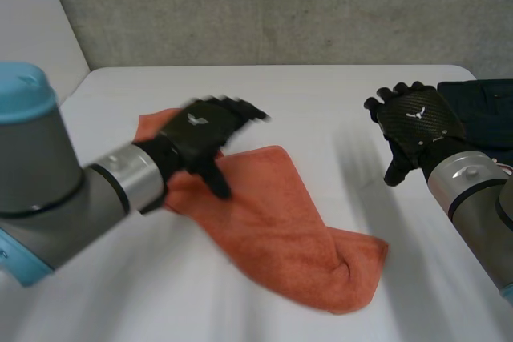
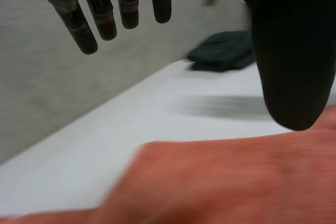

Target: Fold the laundry.

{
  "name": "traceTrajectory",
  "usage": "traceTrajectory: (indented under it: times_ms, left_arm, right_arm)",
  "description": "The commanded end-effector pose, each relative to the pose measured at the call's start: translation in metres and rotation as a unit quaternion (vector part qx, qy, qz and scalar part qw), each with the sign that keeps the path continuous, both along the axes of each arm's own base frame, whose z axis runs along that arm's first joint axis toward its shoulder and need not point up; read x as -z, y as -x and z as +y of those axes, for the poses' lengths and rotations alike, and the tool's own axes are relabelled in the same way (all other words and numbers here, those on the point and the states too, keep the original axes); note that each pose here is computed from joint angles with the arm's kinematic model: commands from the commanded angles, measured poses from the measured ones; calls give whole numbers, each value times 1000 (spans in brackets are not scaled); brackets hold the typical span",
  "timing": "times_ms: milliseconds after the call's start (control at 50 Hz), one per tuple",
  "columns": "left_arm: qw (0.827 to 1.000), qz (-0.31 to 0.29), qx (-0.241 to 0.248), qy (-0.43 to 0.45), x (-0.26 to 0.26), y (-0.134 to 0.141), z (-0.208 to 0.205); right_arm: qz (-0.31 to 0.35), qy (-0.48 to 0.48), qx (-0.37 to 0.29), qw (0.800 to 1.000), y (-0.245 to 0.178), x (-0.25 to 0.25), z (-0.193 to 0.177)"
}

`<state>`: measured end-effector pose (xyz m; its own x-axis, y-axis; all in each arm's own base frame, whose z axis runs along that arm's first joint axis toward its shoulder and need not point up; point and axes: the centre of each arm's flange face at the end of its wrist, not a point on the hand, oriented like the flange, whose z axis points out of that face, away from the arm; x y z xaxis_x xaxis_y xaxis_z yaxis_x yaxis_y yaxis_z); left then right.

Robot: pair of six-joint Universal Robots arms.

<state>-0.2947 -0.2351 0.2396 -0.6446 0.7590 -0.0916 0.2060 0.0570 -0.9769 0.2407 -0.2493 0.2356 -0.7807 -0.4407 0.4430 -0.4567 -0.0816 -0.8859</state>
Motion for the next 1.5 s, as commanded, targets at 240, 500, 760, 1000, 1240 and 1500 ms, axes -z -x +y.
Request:
traceTrajectory:
  times_ms: [240,500,760,1000,1240,1500]
  left_arm:
    - [976,-147,-158,41,39,-79,-76]
    - [961,-229,-149,37,96,-90,-130]
    - [965,-227,-124,46,102,-68,-128]
    - [970,-168,-141,108,8,-51,-87]
    - [957,31,-170,234,-149,-68,-1]
    - [950,50,-174,256,-165,-73,18]
  right_arm:
    - [42,-194,-97,975,-15,39,67]
    - [54,-185,-147,970,-22,80,108]
    - [95,-156,-146,972,-30,117,93]
    - [19,35,-110,993,-29,14,71]
    - [-26,116,-73,990,-15,-99,59]
    - [-8,80,-17,997,-11,-118,-25]
